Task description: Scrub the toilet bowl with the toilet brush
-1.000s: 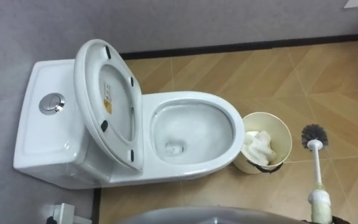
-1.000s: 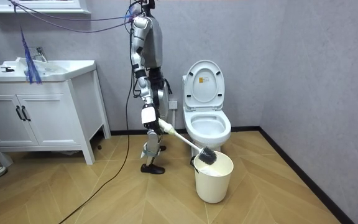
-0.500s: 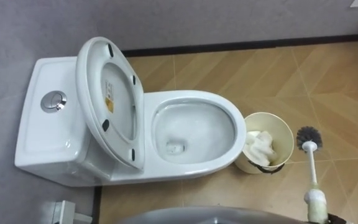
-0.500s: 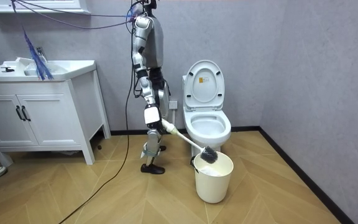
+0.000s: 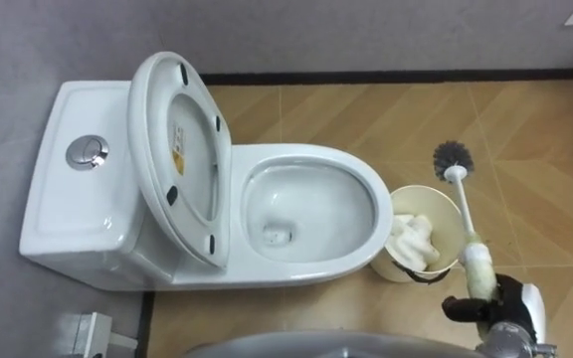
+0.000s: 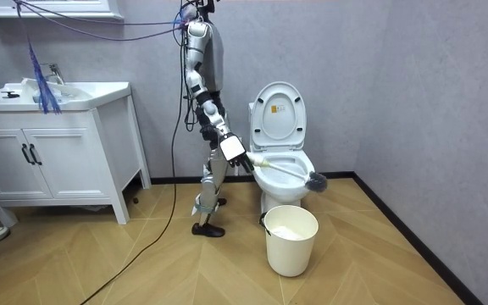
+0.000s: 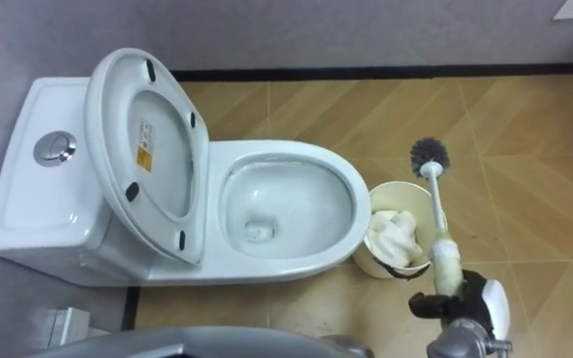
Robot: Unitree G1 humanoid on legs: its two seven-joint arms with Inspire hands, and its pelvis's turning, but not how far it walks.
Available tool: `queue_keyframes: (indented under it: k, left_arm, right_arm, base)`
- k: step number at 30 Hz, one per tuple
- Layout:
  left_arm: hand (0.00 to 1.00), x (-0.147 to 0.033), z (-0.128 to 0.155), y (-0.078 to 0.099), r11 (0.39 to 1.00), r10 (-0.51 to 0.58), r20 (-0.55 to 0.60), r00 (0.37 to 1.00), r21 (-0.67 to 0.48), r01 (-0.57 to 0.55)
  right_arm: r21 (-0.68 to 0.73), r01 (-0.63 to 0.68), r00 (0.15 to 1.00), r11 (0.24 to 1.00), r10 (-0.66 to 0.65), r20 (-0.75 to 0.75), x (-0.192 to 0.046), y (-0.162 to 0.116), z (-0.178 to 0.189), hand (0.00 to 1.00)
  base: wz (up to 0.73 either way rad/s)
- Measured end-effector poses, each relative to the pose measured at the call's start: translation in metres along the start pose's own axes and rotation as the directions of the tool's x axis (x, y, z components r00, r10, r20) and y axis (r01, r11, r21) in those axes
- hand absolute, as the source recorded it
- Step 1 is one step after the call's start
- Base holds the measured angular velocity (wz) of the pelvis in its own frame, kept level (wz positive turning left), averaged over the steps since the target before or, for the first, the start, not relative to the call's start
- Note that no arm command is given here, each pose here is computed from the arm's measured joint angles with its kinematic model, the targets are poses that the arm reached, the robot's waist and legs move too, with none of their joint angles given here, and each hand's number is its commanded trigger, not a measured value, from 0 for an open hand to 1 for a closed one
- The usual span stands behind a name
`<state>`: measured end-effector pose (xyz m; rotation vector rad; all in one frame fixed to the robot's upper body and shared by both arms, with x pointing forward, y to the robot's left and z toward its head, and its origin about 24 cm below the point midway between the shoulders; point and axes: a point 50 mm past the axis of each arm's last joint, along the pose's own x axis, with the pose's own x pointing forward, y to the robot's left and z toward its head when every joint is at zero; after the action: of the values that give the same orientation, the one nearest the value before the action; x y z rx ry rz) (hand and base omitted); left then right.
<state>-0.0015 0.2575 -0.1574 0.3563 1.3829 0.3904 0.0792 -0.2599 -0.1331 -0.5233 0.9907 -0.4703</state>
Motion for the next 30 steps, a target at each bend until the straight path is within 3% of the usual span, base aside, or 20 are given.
queue_keyframes:
  k: [9, 15, 30]
  left_arm:
    - [0.00, 0.000, 0.000, 0.000, 1.000, -0.010, 0.000, 1.000, 0.019, 0.010]
    - [0.00, 0.000, -0.005, -0.001, 0.995, -0.018, -0.012, 1.000, 0.100, 0.019]
    - [0.00, 0.001, -0.008, -0.005, 0.990, -0.059, -0.044, 0.997, 0.128, 0.064]
  right_arm:
    - [0.057, -0.019, 0.998, 0.998, 0.023, -0.064, 0.002, 0.002, -0.007, 1.00]
    - [0.132, -0.066, 0.986, 0.989, 0.085, -0.145, 0.001, 0.008, -0.018, 1.00]
    - [0.121, -0.139, 0.969, 0.983, 0.160, -0.189, -0.002, 0.014, -0.029, 1.00]
  base:
    - [0.03]
    - [0.08]
    - [0.00]
